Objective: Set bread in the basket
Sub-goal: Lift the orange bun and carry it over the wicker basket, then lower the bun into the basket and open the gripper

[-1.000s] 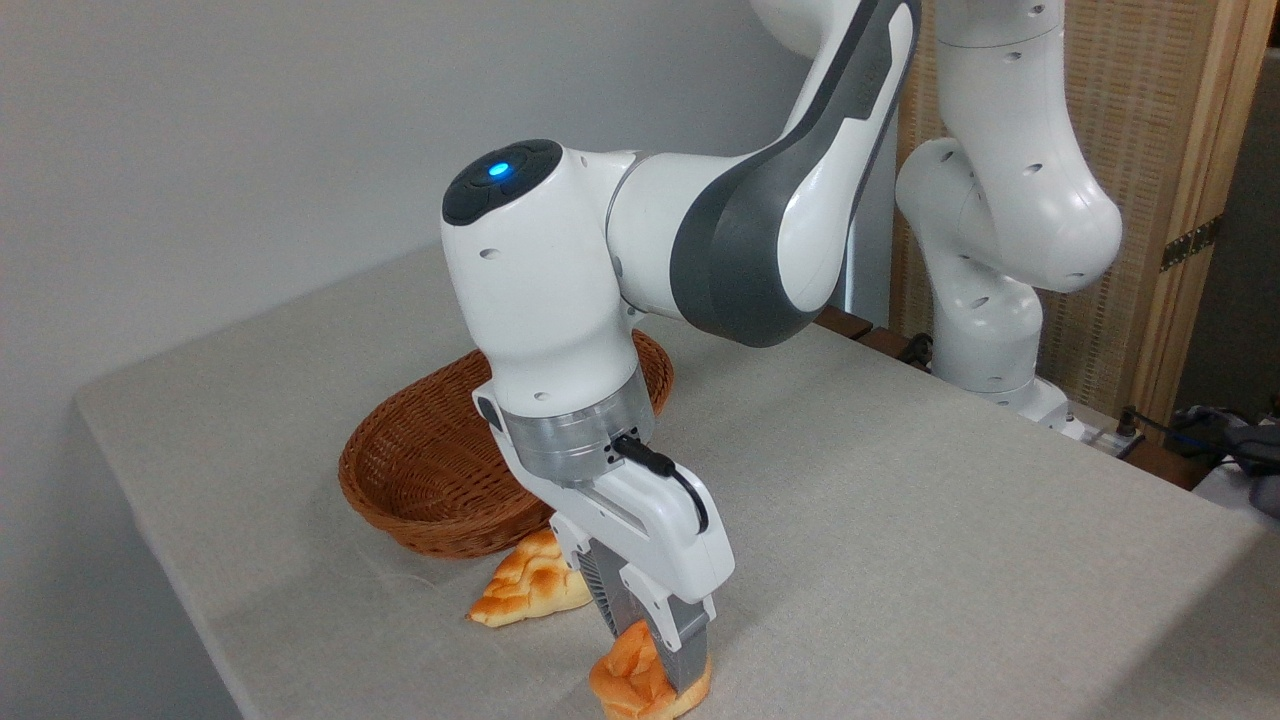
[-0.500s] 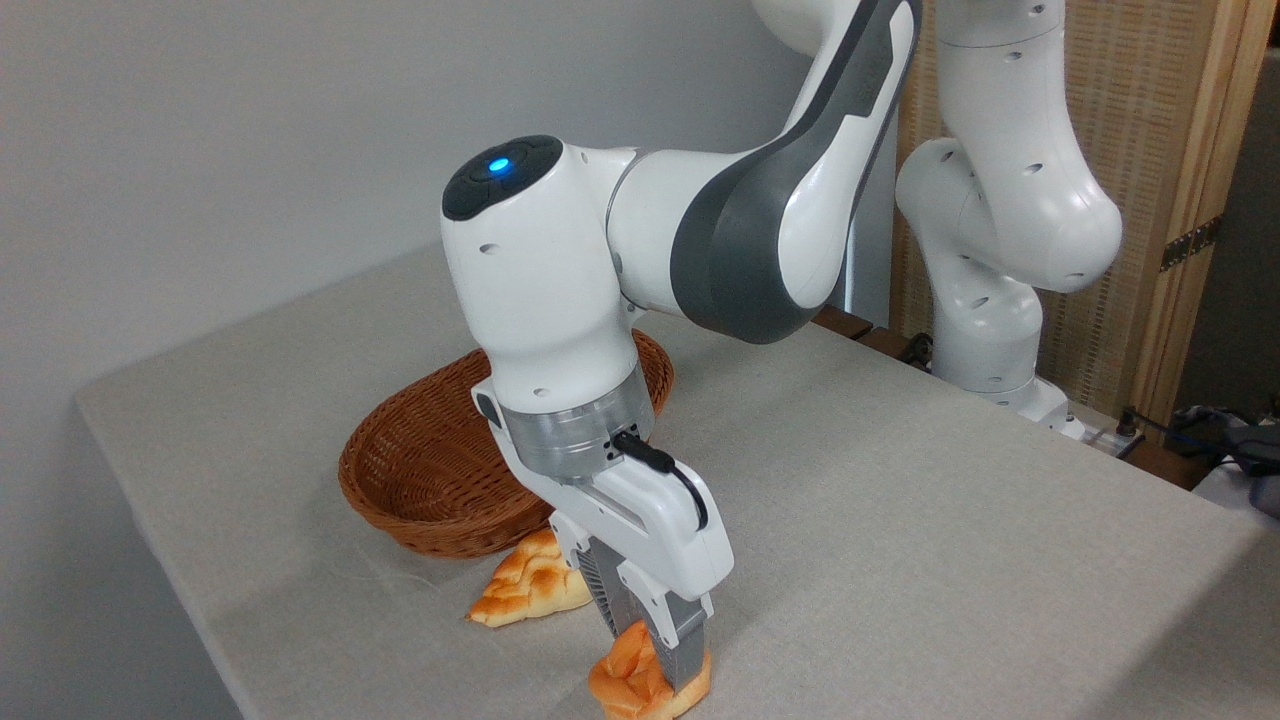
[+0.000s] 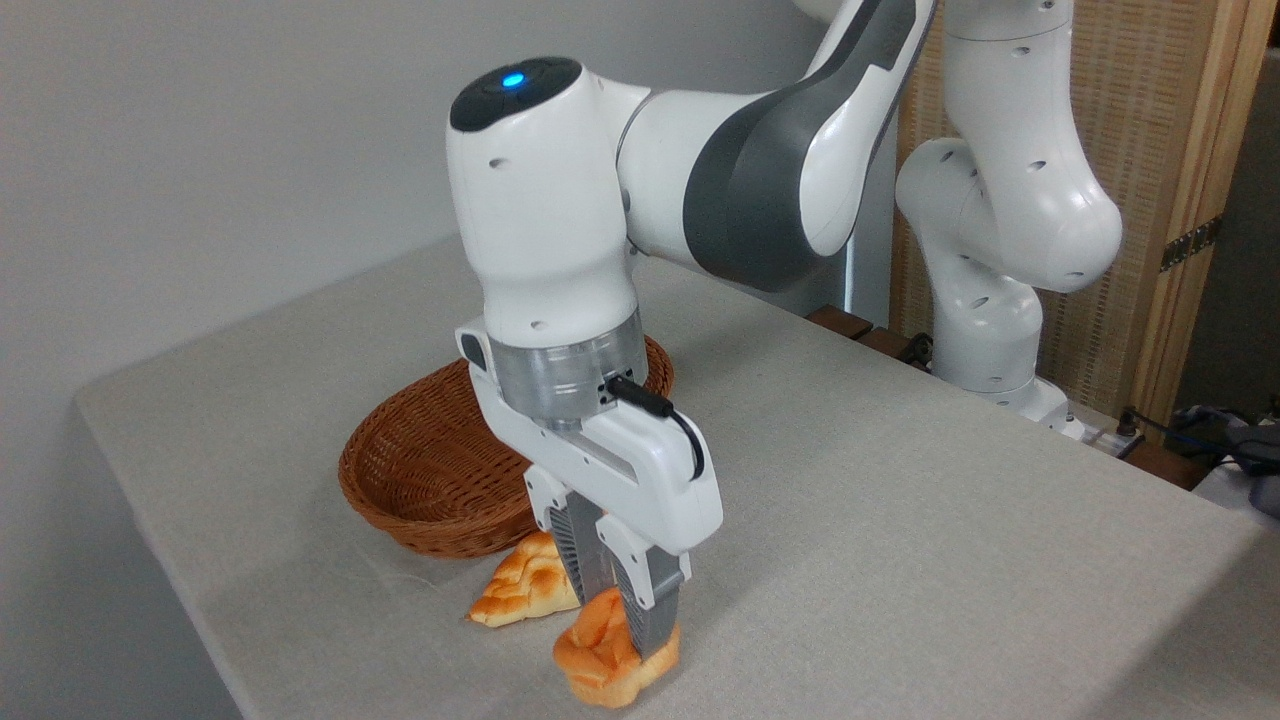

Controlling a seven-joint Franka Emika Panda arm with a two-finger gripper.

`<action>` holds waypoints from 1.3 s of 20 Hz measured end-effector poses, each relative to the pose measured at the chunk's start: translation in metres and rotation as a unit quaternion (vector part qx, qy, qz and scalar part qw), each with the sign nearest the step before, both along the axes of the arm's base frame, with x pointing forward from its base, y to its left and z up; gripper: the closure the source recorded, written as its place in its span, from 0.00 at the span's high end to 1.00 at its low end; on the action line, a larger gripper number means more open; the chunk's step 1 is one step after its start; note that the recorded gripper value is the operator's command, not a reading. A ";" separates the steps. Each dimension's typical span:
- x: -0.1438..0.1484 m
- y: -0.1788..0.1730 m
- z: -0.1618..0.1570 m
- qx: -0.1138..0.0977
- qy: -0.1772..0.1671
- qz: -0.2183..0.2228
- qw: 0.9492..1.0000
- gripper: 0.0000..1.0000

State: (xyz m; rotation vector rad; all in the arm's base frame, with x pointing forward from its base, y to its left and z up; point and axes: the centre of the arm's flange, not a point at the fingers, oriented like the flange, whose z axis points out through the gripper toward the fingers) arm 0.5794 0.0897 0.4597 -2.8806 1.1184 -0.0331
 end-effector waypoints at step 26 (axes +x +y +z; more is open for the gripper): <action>-0.025 -0.215 0.055 -0.103 0.005 -0.049 0.993 1.00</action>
